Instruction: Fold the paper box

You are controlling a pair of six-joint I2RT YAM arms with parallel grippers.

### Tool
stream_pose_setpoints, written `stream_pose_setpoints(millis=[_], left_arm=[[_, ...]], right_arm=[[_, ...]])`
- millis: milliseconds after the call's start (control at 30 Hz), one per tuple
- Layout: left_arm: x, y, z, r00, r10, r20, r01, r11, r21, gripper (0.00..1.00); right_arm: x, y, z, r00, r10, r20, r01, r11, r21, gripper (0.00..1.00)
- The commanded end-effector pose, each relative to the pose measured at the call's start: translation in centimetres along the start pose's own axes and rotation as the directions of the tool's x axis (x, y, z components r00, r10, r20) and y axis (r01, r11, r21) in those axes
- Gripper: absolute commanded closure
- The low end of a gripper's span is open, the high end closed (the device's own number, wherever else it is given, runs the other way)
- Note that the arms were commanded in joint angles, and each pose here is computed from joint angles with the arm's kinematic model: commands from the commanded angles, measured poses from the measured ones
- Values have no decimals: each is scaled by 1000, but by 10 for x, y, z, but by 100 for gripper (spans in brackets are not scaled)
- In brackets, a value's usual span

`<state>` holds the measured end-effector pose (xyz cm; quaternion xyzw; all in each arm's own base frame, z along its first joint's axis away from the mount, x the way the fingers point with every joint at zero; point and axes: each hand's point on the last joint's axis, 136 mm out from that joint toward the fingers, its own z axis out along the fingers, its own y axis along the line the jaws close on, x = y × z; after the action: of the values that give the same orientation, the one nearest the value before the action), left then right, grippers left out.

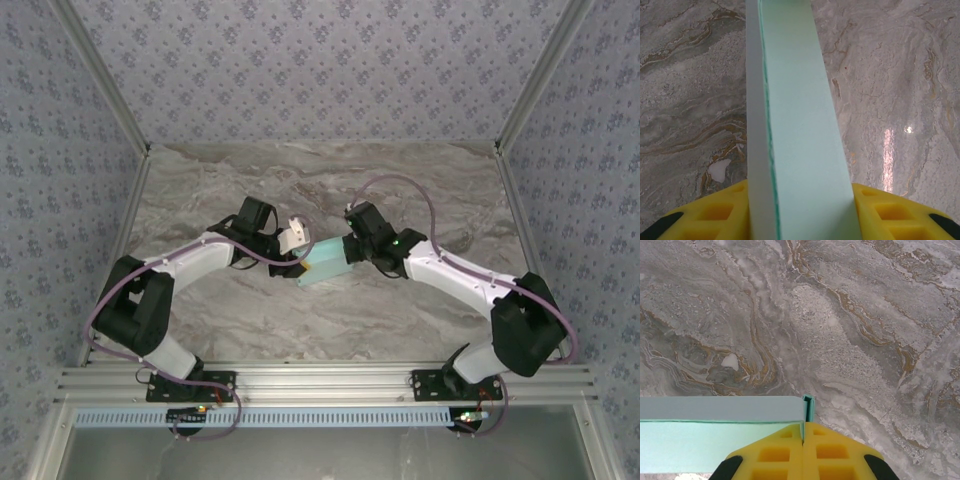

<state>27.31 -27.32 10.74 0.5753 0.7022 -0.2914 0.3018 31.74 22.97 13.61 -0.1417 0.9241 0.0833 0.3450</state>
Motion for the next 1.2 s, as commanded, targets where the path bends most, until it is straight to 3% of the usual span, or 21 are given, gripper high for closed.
stream_pose_setpoints(millis=[0, 300, 1167], left_arm=[[-9, 4, -1, 1000, 16, 0, -16, 1000, -23, 66], [-12, 6, -1, 1000, 18, 5, -17, 999, -40, 61], [-36, 3, -22, 996, -25, 84, 32, 996, -84, 24]], right_arm=[[24, -6, 1, 999, 22, -43, -21, 999, 25, 94], [26, -3, 0, 1000, 12, -16, -11, 999, 33, 95], [19, 1, -7, 1000, -26, 11, 25, 996, 87, 95]])
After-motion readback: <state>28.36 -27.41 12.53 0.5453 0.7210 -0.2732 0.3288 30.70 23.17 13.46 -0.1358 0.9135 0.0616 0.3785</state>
